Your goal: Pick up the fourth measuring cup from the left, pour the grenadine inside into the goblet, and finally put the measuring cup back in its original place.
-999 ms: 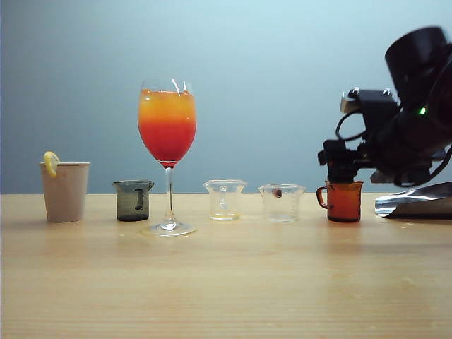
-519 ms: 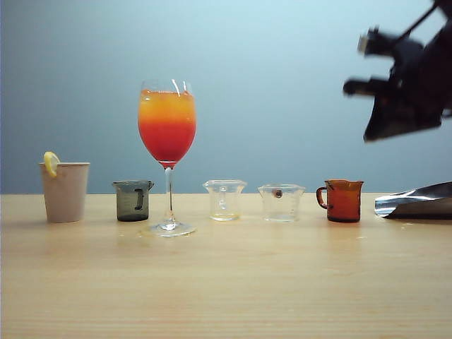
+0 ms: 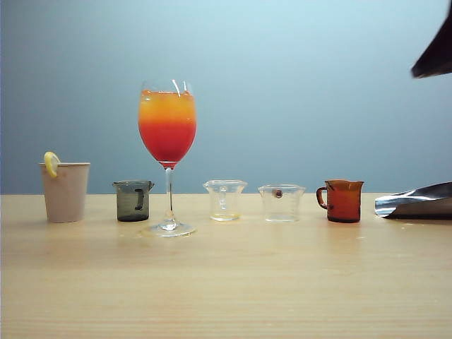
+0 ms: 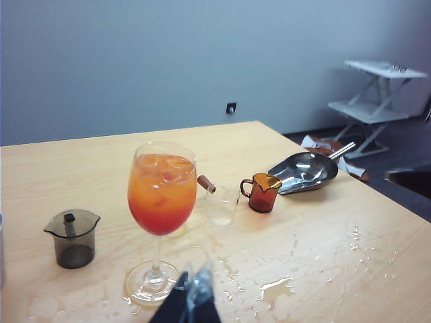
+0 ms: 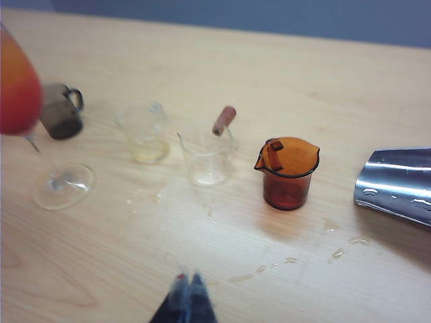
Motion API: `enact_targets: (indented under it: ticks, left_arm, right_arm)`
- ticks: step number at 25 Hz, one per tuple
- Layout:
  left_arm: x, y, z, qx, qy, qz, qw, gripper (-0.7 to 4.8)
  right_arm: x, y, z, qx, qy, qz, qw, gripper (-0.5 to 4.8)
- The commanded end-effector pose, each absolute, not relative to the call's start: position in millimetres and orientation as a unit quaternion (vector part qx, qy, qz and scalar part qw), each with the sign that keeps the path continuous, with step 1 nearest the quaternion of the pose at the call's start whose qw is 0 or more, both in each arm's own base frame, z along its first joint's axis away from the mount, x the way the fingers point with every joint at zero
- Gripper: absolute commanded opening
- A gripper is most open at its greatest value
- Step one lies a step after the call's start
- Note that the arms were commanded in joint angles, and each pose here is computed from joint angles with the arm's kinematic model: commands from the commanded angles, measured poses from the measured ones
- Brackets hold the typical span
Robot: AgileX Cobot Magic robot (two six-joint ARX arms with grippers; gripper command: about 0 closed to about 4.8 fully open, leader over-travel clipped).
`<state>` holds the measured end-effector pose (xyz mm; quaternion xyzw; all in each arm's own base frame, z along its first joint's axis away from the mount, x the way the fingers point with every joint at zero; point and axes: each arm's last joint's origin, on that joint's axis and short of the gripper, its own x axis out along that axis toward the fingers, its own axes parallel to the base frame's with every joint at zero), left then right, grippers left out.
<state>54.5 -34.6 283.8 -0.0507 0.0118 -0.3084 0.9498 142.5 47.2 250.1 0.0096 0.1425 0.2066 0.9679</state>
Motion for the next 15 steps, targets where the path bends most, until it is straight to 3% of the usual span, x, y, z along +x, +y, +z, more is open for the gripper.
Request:
enact_targets:
  ticks: [1, 6, 15]
  left_arm:
    - [56, -36, 268, -0.083, -0.004, -0.313, 0.946, -0.05]
    - [67, -42, 235, -0.083, 0.018, -0.311, 0.947, -0.06]
    - [85, -52, 173, -0.084, 0.019, -0.306, 0.948, -0.06]
  right_arm:
    - [122, 41, 239, 0.031, 0.119, 0.206, 0.971, -0.02]
    - [95, 32, 214, 0.035, 0.058, 0.195, 0.979, -0.02]
    - [91, 29, 157, 0.035, 0.067, 0.164, 0.983, -0.02]
